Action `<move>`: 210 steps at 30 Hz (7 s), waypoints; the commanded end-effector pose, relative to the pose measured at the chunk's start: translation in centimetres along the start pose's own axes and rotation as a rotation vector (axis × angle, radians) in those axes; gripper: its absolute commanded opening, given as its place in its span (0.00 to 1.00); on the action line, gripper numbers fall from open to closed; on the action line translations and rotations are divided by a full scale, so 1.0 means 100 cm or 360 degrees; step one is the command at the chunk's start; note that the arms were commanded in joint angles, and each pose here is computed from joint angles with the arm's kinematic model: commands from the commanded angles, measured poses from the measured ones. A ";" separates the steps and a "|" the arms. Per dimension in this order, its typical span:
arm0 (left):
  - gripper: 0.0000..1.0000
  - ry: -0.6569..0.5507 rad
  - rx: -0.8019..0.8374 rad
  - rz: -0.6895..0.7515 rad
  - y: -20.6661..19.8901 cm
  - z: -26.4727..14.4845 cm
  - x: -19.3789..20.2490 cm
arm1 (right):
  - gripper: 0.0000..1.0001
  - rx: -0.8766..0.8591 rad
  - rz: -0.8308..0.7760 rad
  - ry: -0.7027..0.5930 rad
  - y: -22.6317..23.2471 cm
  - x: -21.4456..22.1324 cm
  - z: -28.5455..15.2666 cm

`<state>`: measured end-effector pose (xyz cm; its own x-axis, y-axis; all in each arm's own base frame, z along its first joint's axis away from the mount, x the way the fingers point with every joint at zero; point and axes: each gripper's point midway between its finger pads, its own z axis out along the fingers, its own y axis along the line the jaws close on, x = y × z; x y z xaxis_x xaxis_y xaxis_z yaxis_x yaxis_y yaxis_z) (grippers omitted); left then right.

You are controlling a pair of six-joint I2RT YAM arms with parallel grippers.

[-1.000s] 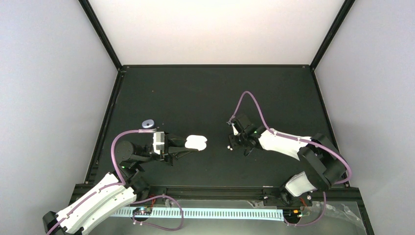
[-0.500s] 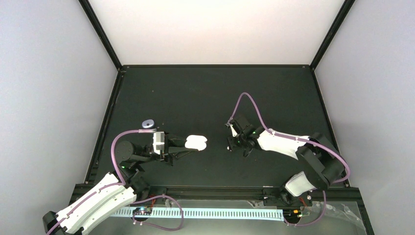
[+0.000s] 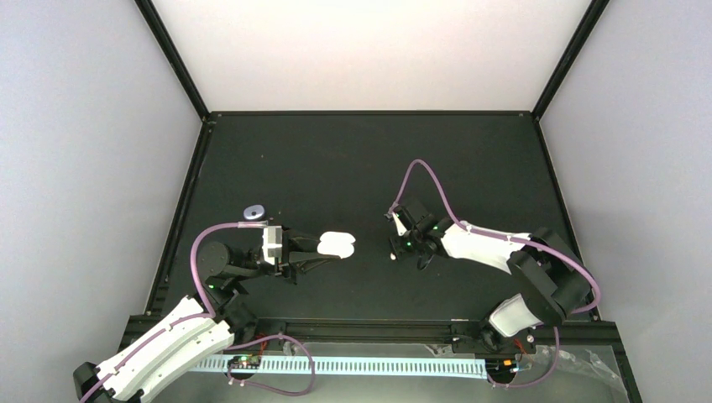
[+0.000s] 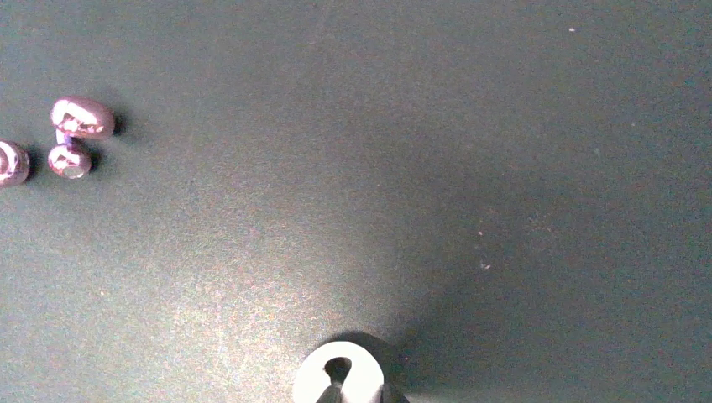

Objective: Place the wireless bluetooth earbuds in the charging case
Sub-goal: Pick up the earbud from the center of the board, then place the earbud in the charging case.

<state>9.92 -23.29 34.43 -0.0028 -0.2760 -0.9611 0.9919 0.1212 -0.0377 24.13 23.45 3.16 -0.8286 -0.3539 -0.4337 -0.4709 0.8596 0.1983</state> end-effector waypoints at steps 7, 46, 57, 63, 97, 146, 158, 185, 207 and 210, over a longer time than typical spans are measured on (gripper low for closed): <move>0.02 -0.0016 0.0043 0.0028 -0.006 0.001 -0.005 | 0.03 -0.0049 -0.0032 -0.0035 0.009 -0.003 -0.008; 0.02 0.0012 -0.0023 0.0036 0.001 0.001 -0.002 | 0.19 -0.0040 0.0374 -0.0183 -0.013 0.002 -0.021; 0.02 0.0012 -0.0006 0.0018 0.000 0.003 0.000 | 0.20 -0.0088 0.0404 -0.0093 -0.010 0.020 -0.005; 0.02 0.0023 0.0001 0.0006 0.000 0.004 0.001 | 0.16 -0.0096 0.0381 -0.0070 -0.009 0.021 -0.001; 0.01 0.0018 0.0016 -0.0007 -0.001 0.005 0.001 | 0.13 -0.0112 0.1328 -0.0523 -0.031 -0.011 -0.032; 0.02 0.0033 -0.0018 0.0022 0.000 0.004 0.002 | 0.27 0.0022 0.0064 -0.0057 0.026 -0.035 0.005; 0.01 0.0036 -0.0020 0.0021 0.000 0.005 0.003 | 0.27 0.0155 0.0063 -0.0028 0.009 -0.023 0.007; 0.02 0.0034 -0.0024 0.0022 0.001 0.005 0.003 | 0.01 0.0319 0.0048 -0.0075 -0.010 -0.023 -0.006; 0.02 -0.0023 0.0029 0.0056 -0.007 0.007 -0.010 | 0.01 -0.0716 -0.0847 -0.0904 0.116 -0.045 -0.337; 0.02 -0.0033 0.0077 0.0070 -0.010 0.011 -0.015 | 0.01 -0.0886 -0.0931 -0.0890 0.134 -0.036 -0.365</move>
<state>10.08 -24.08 33.43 -0.0074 -0.2391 -0.9710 0.9905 0.1315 -0.0399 14.40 22.26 39.95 -0.2314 -0.2025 -0.9515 -0.8745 0.4718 0.1123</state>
